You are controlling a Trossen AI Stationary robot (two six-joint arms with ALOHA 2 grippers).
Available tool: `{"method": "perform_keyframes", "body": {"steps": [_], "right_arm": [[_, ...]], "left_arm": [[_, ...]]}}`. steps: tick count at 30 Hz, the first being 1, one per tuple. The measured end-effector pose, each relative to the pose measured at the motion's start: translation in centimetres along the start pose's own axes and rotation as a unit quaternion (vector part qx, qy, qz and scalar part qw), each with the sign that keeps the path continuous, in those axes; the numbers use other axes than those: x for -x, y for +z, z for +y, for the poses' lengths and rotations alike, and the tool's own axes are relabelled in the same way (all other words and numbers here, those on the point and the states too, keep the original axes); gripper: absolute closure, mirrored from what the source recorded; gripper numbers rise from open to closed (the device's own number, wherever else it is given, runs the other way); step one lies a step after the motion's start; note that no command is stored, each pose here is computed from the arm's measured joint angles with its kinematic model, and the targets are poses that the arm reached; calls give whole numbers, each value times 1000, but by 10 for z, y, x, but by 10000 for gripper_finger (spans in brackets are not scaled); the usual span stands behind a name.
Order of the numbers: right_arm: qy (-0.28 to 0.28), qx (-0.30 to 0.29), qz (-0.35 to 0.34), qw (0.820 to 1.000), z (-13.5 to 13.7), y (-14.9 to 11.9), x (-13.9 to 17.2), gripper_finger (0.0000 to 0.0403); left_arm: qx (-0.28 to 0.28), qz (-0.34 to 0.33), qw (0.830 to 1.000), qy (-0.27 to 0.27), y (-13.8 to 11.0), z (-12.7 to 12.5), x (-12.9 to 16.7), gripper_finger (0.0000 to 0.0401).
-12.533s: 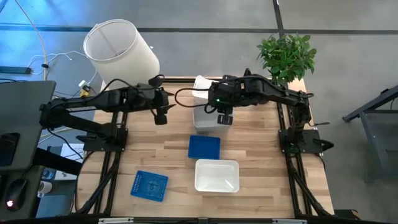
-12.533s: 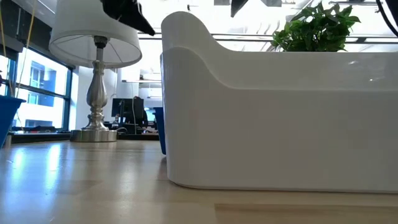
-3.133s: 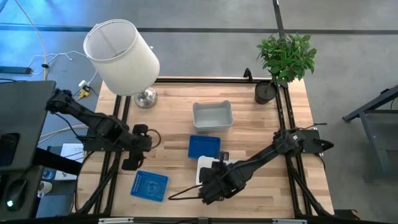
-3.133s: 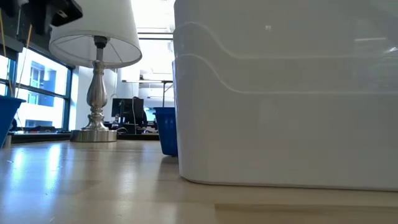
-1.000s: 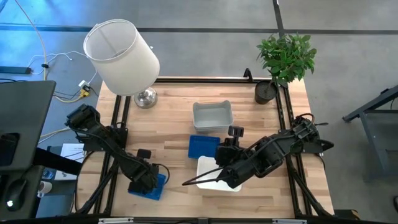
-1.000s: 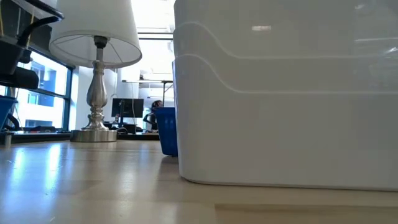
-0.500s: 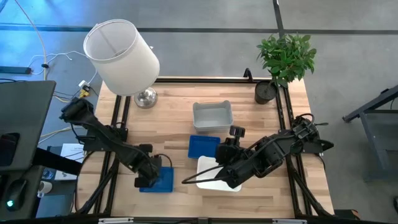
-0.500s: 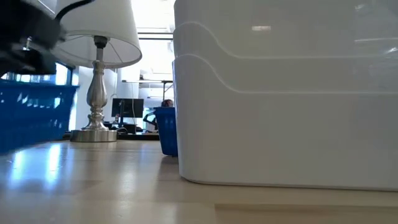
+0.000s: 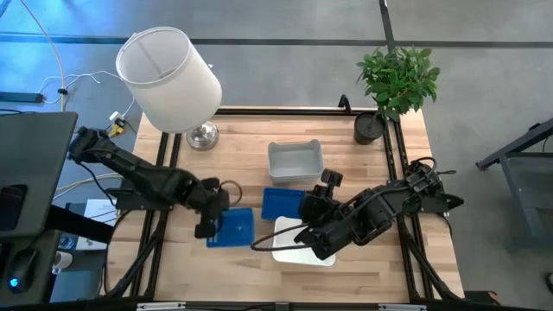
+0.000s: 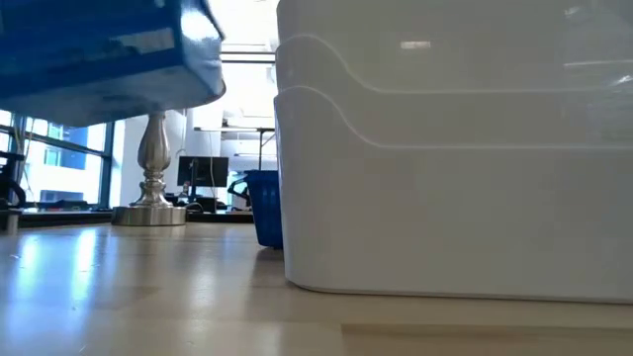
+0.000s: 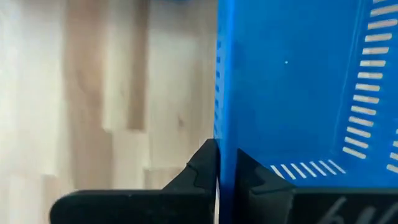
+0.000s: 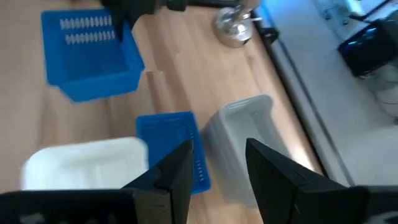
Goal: Stack baskets by color
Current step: Stack the bottom blue bin on the top stacked blue bin
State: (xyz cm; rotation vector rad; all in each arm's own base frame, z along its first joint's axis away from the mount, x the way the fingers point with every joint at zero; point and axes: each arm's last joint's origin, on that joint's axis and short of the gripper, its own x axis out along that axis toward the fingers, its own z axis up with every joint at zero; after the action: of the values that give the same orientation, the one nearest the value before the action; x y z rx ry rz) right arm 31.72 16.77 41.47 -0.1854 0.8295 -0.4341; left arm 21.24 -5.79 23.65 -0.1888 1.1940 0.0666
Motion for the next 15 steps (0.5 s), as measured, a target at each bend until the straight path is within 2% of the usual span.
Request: {"method": "perform_keyframes", "body": {"steps": [6, 15], "right_arm": [[-46, -15, -7, 999, -15, 7, -13, 270], [-62, -19, 23, 998, -40, 17, -36, 270]], "left_arm": [[-14, -60, 998, 3, 16, 20, 5, 401], [-21, -106, 994, 11, 32, 44, 7, 401]]}}
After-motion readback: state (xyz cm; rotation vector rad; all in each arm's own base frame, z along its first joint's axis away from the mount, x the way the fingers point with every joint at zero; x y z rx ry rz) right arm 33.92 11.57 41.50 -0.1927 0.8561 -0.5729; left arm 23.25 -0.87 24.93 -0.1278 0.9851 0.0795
